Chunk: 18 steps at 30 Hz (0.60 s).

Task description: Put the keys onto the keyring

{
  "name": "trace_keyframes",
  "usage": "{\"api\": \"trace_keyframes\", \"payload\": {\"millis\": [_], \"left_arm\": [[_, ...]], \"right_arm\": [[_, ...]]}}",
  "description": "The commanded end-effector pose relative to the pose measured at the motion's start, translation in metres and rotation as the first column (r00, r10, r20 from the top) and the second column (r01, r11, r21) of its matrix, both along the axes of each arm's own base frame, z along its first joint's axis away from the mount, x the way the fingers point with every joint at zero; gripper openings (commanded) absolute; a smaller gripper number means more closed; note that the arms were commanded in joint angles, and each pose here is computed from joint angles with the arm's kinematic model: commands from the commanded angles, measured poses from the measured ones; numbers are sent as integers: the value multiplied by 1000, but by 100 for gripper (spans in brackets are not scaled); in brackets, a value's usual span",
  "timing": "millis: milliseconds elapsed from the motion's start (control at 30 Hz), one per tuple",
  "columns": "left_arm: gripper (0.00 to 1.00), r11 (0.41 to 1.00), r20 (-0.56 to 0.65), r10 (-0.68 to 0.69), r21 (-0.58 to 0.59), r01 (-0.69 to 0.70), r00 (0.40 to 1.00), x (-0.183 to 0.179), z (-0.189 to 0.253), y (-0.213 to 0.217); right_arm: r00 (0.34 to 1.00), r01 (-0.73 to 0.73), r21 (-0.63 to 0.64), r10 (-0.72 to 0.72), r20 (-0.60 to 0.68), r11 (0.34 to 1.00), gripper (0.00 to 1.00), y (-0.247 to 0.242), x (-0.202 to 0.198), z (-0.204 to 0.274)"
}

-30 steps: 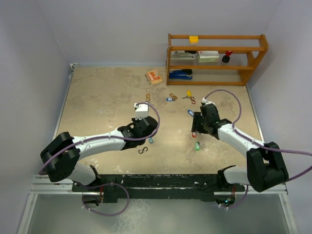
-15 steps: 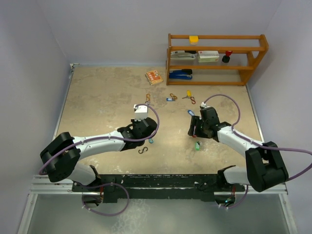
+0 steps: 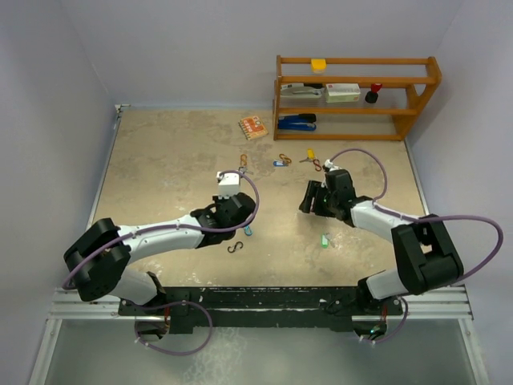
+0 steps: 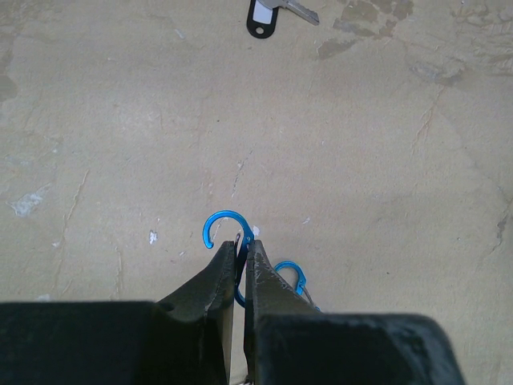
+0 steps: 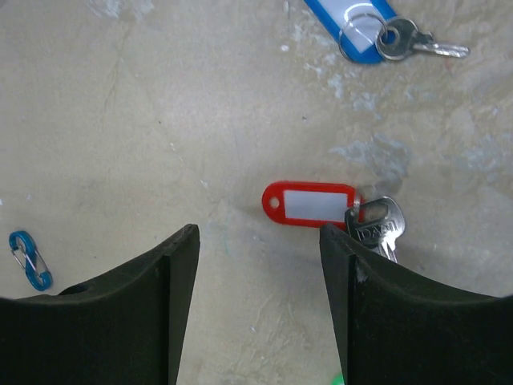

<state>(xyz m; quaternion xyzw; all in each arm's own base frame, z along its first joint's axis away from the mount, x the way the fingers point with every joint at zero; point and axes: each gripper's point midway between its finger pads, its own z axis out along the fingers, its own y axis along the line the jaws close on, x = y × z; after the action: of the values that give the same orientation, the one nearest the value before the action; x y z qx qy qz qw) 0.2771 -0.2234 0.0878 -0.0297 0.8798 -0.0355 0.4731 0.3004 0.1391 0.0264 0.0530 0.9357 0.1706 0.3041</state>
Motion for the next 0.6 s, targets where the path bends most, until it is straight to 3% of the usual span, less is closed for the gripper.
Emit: {"api": "trace_keyframes", "payload": {"millis": [0,167,400,567], "left_arm": [[0,999,40,11,-45,-9,999,7,15,0],[0,999,38,13,-46,-11,999,8,15,2],[0,999,35,11,-51,-9,999,10,14,1],[0,998,31,6,-57,-4,999,10,14,-2]], "right_arm": [[999,4,21,-3,-39,1000,65,6,3,-10],[1000,-14,12,14,6,1000,64,11,16,-1],[983,3,-45,5,182,999,64,0,26,55],[990,71,-114,-56,128,991,64,-18,17,60]]}}
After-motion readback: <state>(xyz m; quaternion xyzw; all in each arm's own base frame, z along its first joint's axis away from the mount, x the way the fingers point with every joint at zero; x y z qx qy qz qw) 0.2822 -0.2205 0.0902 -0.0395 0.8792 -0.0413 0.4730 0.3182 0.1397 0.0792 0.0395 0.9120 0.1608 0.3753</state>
